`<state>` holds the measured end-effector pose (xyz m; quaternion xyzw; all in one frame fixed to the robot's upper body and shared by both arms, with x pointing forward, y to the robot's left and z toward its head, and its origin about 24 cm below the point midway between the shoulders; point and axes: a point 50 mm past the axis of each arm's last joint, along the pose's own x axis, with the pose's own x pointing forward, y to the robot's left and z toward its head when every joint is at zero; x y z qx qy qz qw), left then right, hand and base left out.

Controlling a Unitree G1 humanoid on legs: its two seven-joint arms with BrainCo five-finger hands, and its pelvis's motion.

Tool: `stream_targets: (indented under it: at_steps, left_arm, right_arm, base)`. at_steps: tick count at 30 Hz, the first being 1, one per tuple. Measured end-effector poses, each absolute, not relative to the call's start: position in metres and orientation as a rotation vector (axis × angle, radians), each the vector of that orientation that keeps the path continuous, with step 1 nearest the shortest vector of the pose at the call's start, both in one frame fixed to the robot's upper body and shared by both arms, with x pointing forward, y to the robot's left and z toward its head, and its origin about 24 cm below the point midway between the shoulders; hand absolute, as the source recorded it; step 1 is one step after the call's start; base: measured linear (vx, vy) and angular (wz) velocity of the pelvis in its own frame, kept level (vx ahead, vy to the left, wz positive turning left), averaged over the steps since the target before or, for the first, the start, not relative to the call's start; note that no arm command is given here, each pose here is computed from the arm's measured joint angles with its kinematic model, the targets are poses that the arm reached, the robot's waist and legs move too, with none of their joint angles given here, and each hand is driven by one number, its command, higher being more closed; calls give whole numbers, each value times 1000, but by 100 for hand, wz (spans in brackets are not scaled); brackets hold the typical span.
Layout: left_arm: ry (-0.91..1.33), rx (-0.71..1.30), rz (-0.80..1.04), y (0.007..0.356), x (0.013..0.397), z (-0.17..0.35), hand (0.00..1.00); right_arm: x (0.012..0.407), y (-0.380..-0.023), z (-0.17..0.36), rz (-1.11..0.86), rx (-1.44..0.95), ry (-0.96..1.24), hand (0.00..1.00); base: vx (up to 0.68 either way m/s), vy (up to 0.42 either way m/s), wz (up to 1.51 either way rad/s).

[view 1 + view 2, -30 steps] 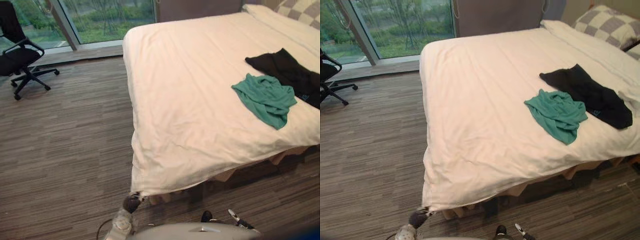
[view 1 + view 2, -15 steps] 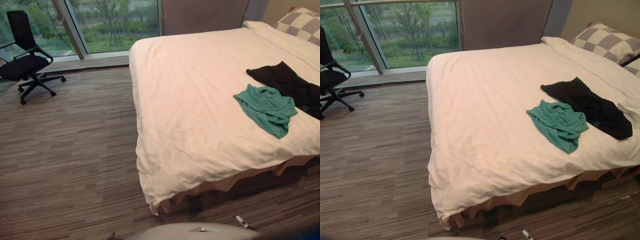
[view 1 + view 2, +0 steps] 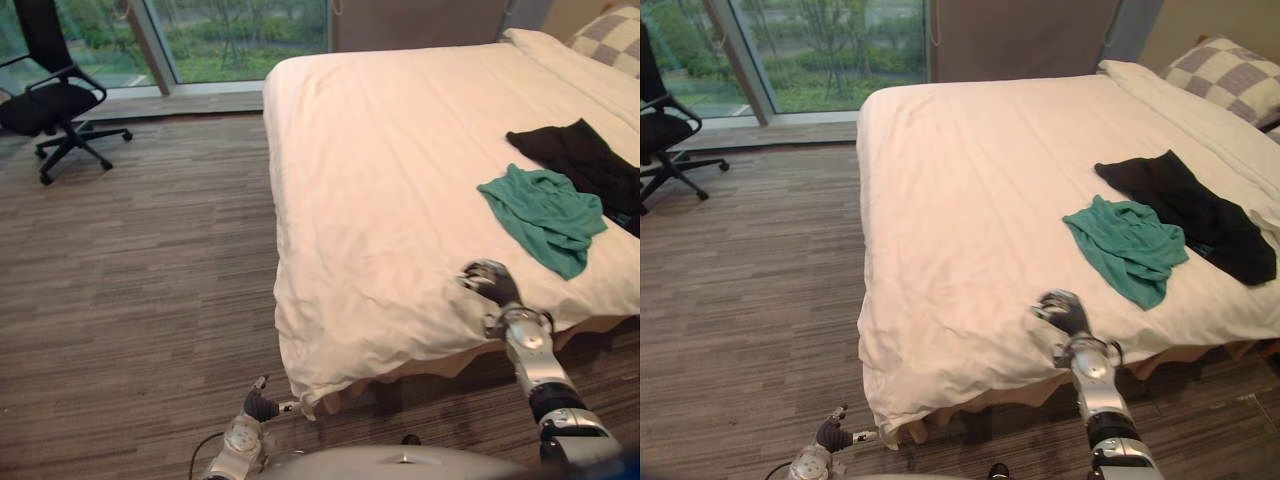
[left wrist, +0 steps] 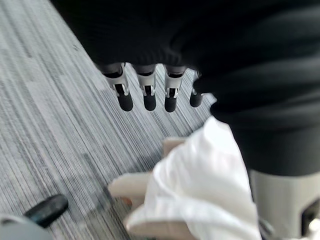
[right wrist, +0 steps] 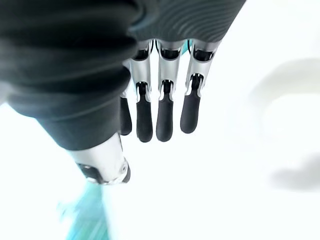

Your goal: Tidy the bed and pick cloth on bed and put in laundry

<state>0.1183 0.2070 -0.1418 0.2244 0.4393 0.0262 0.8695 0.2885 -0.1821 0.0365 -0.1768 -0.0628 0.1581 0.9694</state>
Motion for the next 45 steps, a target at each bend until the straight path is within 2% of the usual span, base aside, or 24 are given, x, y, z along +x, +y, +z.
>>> stream_targets:
  at_steps: [2, 4, 10, 14, 18, 22, 25, 31, 37, 42, 45]
  left_arm:
    - [949, 461, 84, 212, 105, -144, 0]
    - [962, 462, 89, 214, 97, -145, 0]
    - [841, 430, 127, 217, 105, -137, 0]
    - [719, 428, 163, 221, 133, -122, 0]
    - [555, 380, 194, 213, 184, -96, 0]
    - [447, 359, 172, 204, 227, -71, 0]
    - [335, 311, 139, 192, 267, -43, 0]
    - [292, 175, 148, 175, 315, -12, 0]
    - [231, 2, 139, 145, 342, 19, 0]
    - [224, -156, 210, 142, 351, 32, 0]
    - [229, -244, 278, 147, 350, 33, 0]
  right_arm:
    - [283, -138, 76, 567, -335, -323, 100]
    - [274, -108, 87, 730, -248, -356, 100]
    - [254, -35, 61, 1062, -182, -142, 100]
    - [275, -3, 85, 1044, -205, -186, 100]
    - [299, 21, 129, 981, -268, -314, 100]
    - [316, 26, 140, 929, -345, -324, 100]
    - [335, 8, 154, 812, -344, -333, 100]
    - [364, -21, 186, 614, -327, -349, 100]
    - [375, -32, 164, 527, -248, -216, 100]
    - [371, -19, 144, 540, -194, -143, 100]
    - [366, -23, 106, 502, -82, -3, 100]
  base:
    - [-6, -1, 9]
    - [-20, -13, 17]
    - [-103, -27, 19]
    - [-156, -75, 50]
    - [-160, -32, 31]
    - [-114, 12, 13]
    - [-16, 5, 0]
    - [-46, -10, -4]
    - [-36, -39, -5]
    - [-21, -22, -5]
    - [18, -5, -8]
